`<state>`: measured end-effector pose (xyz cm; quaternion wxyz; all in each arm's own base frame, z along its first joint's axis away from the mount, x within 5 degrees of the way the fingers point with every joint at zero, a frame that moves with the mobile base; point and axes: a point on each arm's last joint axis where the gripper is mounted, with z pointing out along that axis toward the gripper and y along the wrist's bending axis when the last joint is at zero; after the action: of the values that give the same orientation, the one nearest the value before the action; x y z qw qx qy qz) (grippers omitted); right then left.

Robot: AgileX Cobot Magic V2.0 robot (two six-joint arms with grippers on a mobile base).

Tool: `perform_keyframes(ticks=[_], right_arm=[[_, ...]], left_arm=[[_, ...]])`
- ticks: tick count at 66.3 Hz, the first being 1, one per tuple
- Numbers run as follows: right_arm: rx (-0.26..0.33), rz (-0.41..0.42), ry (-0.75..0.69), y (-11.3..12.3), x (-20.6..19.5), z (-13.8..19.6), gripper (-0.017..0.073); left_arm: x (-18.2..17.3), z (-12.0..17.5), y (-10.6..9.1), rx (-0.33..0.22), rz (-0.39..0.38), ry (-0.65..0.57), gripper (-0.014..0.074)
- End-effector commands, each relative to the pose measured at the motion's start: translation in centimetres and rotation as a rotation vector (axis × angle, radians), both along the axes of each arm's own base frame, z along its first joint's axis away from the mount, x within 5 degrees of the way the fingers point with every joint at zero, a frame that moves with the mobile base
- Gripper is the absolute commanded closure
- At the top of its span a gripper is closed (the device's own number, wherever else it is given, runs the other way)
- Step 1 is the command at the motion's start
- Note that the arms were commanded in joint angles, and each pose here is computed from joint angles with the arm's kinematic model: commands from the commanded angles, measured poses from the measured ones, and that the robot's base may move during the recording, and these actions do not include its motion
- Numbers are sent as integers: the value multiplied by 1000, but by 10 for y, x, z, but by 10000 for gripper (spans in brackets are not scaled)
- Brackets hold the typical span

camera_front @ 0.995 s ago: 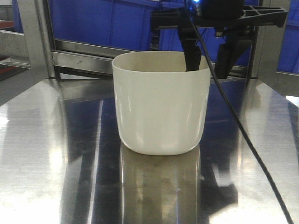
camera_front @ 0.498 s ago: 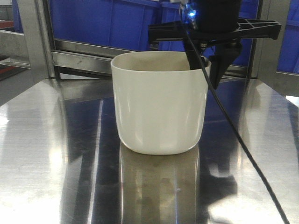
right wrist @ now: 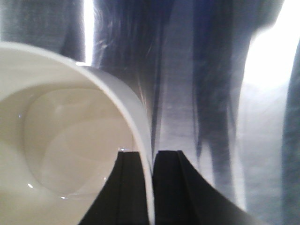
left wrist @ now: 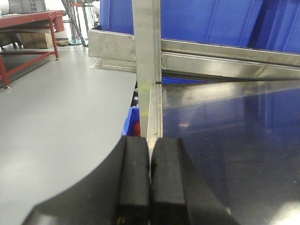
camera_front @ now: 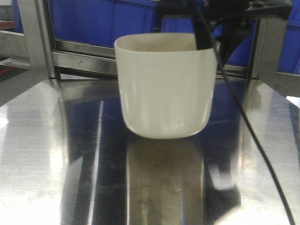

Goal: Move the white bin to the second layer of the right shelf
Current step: 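Lift the white bin off the steel table with the right gripper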

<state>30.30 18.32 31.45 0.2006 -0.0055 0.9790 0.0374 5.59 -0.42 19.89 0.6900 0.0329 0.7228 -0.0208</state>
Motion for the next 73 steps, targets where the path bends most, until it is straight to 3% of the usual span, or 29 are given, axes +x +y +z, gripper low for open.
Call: perform_keyframes(ticks=[1,13,24,31,40,55,65,73], right_arm=[[23,88,-138,-18,-6,40,511],[79,145,-214,-55,-12,47,511],[120,100,-299,-100,-28,43,511],[96,89,-389,-127,-43,40,511],[61,4,-446,-159,-71,32,511],[63,-89,-496,-176,-123,21,511],[146,-199,-514,-177,-154,13,511],[118,-195,-530,-179,-176,5,511]], left_arm=[[0,-4,0,-8,-4,-65,509],[0,-4,0,-8,-4,-65,509],[0,-4,0,-8,-4,-65,509],[0,-4,0,-8,-4,-65,509],[0,-4,0,-8,-4,-65,509],[0,-4,0,-8,-4,-65,509],[0,-4,0,-8,-4,-65,509],[0,-4,0,-8,-4,-65,509]])
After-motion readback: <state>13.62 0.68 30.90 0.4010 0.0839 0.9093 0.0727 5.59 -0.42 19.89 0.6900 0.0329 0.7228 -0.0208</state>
